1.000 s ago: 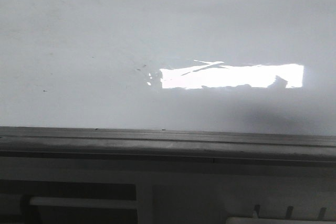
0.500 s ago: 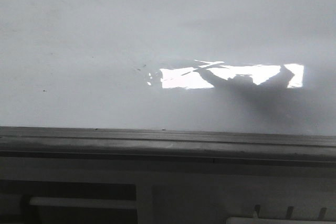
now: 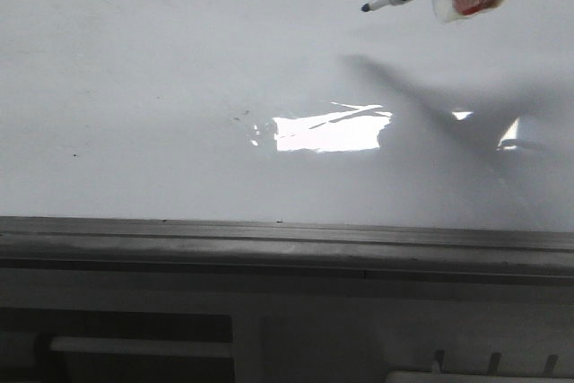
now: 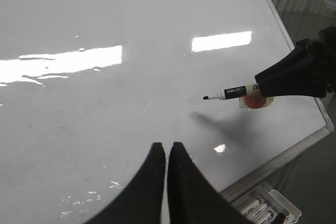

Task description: Write number 6 on whiteboard

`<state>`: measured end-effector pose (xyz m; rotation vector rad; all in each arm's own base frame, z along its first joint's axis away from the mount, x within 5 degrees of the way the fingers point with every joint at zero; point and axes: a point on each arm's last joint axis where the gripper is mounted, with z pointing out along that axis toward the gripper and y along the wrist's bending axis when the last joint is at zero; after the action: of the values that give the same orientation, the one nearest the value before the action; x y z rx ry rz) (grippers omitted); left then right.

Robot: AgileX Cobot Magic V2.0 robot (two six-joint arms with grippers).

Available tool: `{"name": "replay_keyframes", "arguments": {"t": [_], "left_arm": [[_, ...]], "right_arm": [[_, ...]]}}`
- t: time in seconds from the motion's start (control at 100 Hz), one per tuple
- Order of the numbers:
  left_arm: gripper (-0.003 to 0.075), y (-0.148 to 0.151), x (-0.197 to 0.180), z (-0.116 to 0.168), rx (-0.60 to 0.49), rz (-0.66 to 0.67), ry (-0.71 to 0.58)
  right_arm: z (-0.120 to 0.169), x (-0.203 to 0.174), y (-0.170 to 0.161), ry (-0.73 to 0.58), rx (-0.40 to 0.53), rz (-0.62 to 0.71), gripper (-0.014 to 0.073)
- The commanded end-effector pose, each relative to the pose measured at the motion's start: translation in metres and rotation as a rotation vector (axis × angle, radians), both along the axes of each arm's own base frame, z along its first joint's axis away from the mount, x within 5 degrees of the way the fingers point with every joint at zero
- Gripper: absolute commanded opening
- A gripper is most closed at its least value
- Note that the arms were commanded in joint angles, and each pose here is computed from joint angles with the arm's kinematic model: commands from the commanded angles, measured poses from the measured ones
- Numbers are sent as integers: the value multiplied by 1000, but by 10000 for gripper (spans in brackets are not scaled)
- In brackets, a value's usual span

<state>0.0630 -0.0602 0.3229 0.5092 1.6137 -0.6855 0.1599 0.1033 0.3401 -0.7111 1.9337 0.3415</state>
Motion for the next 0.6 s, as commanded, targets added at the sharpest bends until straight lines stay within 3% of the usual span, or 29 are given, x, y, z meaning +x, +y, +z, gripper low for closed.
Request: {"name": "replay_keyframes", "arguments": {"t": [0.0, 0.59], "left_arm": [[-19, 2, 2, 14, -74, 31, -44], [-19, 2, 2, 14, -70, 32, -49]], "right_arm": [[22, 3, -2, -92, 65, -27, -40], [4, 21, 6, 3, 45, -64, -40]]}}
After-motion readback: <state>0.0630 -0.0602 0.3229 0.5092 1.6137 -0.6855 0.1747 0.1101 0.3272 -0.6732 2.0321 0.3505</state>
